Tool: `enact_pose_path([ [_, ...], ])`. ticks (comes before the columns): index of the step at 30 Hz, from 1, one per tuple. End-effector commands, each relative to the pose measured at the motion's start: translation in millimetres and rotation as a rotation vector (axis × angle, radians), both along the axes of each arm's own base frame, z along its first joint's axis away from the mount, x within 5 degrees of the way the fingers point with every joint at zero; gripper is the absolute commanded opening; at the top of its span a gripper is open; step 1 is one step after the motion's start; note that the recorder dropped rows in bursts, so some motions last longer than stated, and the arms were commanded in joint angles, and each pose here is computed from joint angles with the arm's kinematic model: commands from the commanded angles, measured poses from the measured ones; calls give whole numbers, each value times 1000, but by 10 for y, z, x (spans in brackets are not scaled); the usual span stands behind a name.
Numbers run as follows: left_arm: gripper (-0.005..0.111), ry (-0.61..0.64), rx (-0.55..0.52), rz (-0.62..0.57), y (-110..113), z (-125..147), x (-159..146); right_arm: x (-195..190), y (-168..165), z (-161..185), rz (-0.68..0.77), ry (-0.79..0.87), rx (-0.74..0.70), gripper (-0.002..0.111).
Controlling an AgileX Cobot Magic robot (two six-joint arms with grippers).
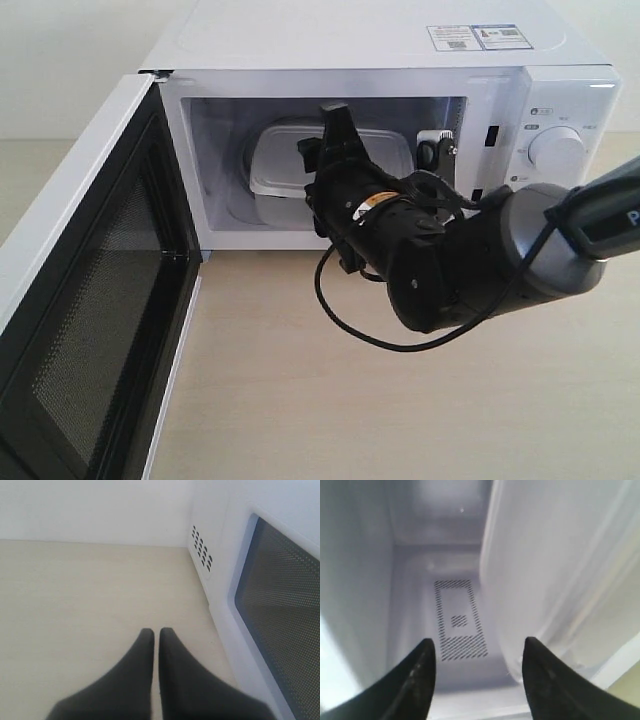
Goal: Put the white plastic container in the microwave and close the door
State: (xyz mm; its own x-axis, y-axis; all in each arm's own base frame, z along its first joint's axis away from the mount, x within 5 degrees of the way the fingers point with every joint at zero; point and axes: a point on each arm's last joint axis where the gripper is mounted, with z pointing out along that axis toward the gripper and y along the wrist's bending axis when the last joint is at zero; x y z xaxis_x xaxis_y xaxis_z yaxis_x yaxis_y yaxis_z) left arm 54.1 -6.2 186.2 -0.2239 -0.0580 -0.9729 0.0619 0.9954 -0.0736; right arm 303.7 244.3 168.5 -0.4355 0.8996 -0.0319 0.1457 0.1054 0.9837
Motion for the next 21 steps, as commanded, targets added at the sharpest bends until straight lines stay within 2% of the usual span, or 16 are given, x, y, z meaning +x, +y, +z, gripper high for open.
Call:
enact_pose_path([
  [1,4,2,-6,3,1,-10,-1,-107,-108,167,23,-48,-18,51],
  [5,4,2,-6,3,1,-10,-1,-321,-280,147,61,-67,-134,51],
  [9,4,2,-6,3,1,-10,-1,-561,-414,121,183,-165,-369,48],
  [12,4,2,-6,3,1,-10,-1,-691,-441,87,309,-267,-573,31],
  [14,4,2,-6,3,1,-10,-1,-740,-441,50,390,-359,-742,13],
  [16,4,2,-6,3,1,-10,-1,-741,-456,5,422,-388,-869,0],
  [21,4,2,-6,3,1,-10,-1,-664,-517,-121,360,-395,-1019,0],
])
